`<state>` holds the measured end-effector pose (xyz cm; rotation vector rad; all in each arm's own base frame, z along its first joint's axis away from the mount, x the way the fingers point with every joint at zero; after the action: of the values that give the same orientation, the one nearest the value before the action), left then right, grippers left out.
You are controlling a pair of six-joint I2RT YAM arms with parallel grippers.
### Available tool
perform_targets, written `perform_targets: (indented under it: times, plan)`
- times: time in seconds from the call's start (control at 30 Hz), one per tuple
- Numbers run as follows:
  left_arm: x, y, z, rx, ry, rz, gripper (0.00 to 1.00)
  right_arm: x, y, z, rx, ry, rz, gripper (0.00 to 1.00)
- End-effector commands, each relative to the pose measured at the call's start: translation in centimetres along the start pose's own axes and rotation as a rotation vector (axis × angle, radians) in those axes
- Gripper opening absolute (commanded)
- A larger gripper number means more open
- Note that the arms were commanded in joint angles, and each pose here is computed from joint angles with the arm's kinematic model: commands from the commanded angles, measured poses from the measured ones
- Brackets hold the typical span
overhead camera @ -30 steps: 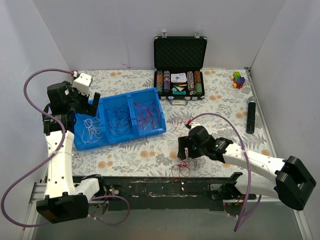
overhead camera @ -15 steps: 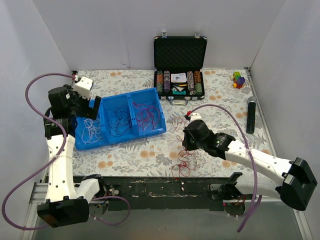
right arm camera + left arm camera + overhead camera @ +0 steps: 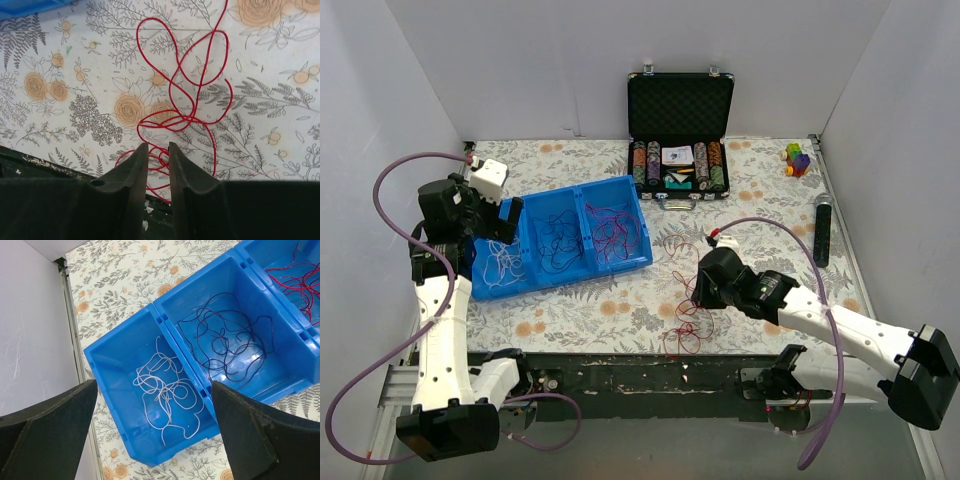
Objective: Untangle the cables
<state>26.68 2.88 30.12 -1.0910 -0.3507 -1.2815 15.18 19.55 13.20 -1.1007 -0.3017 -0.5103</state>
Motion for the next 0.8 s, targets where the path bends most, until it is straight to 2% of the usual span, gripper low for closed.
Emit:
perform_targets:
  times: [0.0, 0.2, 0.4, 0.63, 0.67, 0.7, 0.77]
  plan:
    - [0.4, -0.5, 0.3, 0.018, 0.019, -0.027, 0.98, -0.7, 0.2, -0.1, 0.003, 0.176, -0.006, 0.31]
    - [0.8, -0.7, 0.4, 0.013, 0.018, -0.036, 0.98, -0.6, 1.3, 0.0, -0.072, 0.208, 0.003, 0.31]
    - [0.7, -0.9, 0.2, 0.010, 0.019, -0.035, 0.98, -0.4, 2.2, 0.7, -0.060, 0.228, -0.005, 0.31]
    - [0.7, -0.8, 0.0, -0.006, 0.025, -0.034, 0.98, -0.8, 1.6, 1.9, 0.062, 0.183, 0.028, 0.31]
    - [0.7, -0.8, 0.0, -0.008, 0.025, -0.035, 0.98, -0.6, 1.4, 1.9, 0.081, 0.182, 0.018, 0.99]
    - [0.6, -0.7, 0.0, -0.011, 0.025, -0.034, 0.98, -0.7, 1.3, 1.9, 0.093, 0.182, 0.017, 0.90]
    - [0.5, -0.6, -0.1, -0.014, 0.022, -0.033, 0.98, -0.8, 1.2, 1.9, 0.100, 0.195, 0.019, 0.91]
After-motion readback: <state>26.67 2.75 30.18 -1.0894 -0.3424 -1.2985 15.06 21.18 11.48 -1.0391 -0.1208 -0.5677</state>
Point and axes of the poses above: each gripper's point midway between its finger pads, its own y axis out along the fingers, its own z axis along the line the jaws close on, x = y × z, the point moved 4 cm from there along -y, back along the fingers, and after that the axes turned 14 degrees about y, right-handed, at the moved point
